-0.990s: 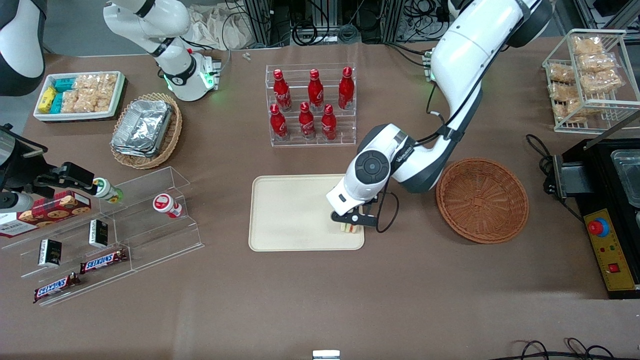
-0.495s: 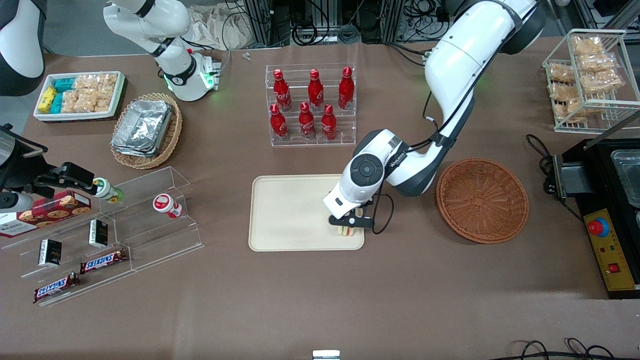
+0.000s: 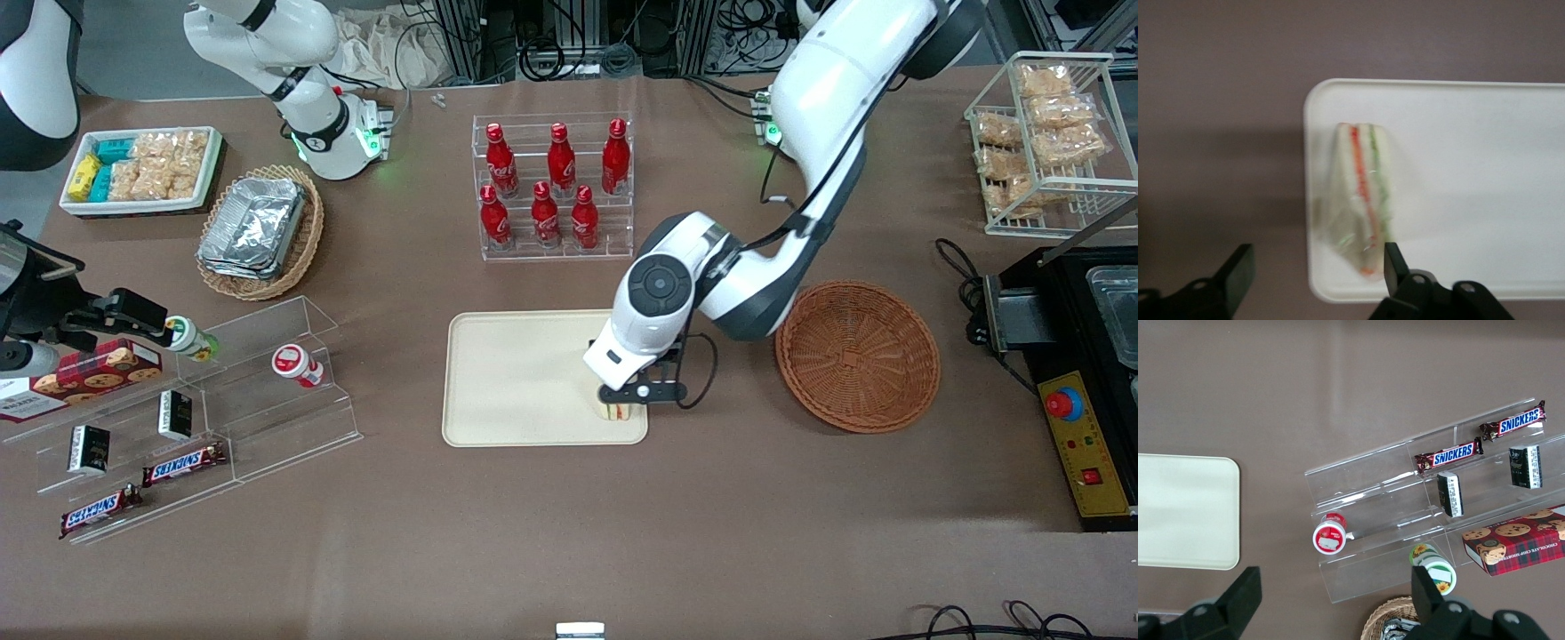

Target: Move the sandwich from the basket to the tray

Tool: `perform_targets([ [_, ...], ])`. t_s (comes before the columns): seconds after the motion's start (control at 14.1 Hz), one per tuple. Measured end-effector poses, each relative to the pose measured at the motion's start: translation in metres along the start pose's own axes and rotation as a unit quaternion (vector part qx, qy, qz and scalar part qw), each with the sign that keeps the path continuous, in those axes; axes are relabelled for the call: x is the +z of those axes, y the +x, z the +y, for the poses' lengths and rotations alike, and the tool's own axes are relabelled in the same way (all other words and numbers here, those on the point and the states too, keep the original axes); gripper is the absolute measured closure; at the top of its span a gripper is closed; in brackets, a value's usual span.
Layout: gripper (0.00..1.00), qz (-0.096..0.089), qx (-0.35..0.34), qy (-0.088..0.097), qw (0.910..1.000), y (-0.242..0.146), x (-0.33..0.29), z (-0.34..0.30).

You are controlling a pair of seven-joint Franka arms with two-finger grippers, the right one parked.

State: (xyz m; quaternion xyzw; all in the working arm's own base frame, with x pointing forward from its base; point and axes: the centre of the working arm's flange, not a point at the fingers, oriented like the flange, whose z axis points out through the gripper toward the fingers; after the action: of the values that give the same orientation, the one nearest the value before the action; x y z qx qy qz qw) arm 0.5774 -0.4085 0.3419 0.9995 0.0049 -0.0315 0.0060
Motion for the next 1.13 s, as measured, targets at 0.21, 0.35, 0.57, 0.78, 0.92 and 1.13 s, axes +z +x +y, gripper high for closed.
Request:
perform_targets([
  [0.21, 0.0, -0.017, 0.024, 0.034, 0.999, 0.012, -0.069, -0.072],
  [0.35, 0.0, -0.026, 0.037, 0.045, 0.998, 0.022, -0.104, -0.127],
  [0.57, 0.0, -0.028, 0.045, 0.046, 0.9975, 0.033, -0.145, -0.21],
  [0.78, 0.0, -0.017, 0.064, 0.043, 0.9969, 0.036, -0.177, -0.292],
  [0.92, 0.0, -0.01, 0.055, 0.043, 0.9975, 0.036, -0.191, -0.331],
  [1.13, 0.0, -0.009, 0.027, 0.042, 0.9987, 0.037, -0.196, -0.372],
])
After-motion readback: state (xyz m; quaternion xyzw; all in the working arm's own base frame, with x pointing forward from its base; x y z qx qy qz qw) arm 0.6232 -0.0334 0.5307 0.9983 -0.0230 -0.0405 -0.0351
